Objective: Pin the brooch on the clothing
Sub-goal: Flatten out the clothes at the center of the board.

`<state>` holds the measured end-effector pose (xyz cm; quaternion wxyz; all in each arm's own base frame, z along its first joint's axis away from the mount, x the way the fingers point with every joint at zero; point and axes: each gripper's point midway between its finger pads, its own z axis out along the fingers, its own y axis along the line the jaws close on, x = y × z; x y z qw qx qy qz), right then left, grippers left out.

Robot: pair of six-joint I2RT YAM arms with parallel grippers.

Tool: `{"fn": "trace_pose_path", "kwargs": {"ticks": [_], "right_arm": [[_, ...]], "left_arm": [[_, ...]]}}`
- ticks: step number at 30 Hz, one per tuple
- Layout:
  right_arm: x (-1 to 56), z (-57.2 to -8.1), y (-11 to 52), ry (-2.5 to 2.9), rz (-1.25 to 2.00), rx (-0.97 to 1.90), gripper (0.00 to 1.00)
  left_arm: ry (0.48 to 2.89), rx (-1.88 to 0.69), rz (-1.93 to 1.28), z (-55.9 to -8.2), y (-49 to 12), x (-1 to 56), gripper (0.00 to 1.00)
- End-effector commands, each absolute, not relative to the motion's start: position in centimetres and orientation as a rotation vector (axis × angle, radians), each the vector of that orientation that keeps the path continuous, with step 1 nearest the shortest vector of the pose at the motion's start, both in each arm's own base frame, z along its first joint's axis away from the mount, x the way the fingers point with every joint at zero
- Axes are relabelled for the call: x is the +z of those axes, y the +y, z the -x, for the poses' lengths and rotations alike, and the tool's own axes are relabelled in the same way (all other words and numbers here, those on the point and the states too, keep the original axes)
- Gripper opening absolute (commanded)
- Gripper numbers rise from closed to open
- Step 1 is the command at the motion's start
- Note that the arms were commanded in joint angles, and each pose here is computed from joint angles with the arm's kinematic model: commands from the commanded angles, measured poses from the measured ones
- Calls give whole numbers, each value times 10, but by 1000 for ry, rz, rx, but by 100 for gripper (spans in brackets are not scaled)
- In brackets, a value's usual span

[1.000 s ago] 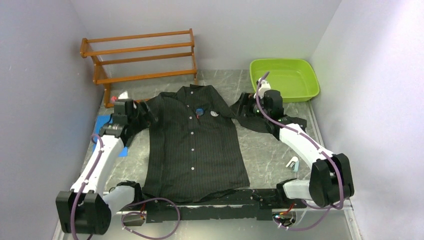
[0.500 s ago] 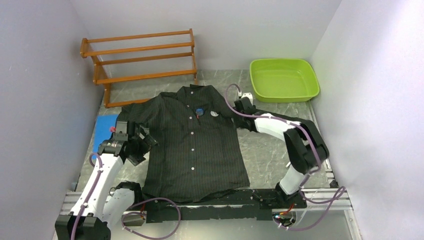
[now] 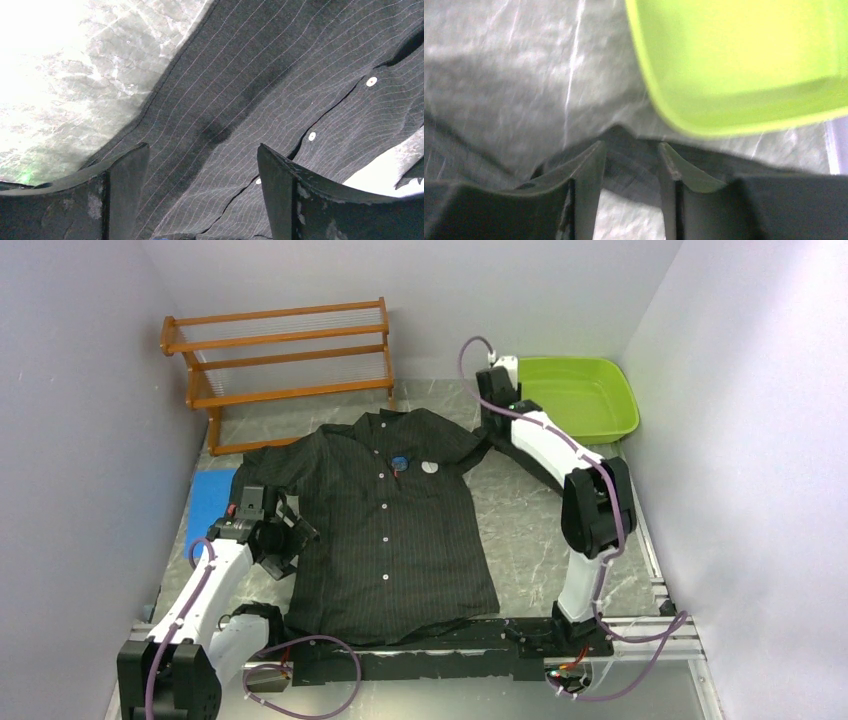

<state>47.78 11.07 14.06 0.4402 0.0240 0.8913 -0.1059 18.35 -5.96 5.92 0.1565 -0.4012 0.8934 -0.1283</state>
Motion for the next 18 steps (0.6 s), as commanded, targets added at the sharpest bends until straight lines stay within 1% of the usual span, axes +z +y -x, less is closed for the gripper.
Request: {"fn": "trace_pose_path", "kwargs": {"ticks": [1, 5, 7, 9, 13, 16, 18], "right_arm": [[142, -511, 78, 2258, -122, -331, 55], [163, -520, 69, 2228, -132, -357, 72], [173, -511, 76, 2222, -123, -284, 80], [179, -492, 89, 2224, -112, -145, 83], [175, -428, 126, 2242, -53, 211, 86], [144, -373, 137, 2326, -39, 372, 85], [126, -338, 145, 2387, -34, 480, 83]], "left_arm": [[2531, -431, 1135, -190, -66, 65, 84], [2523, -445, 1129, -189, -66, 70, 86], [2516, -440, 1131, -188, -65, 74, 86], [2508, -419, 1155, -186, -63, 75, 86], [2486, -311, 1287, -176, -51, 75, 85], [2482, -172, 1406, -163, -39, 71, 84], [2489, -94, 1444, -158, -34, 68, 83]]}}
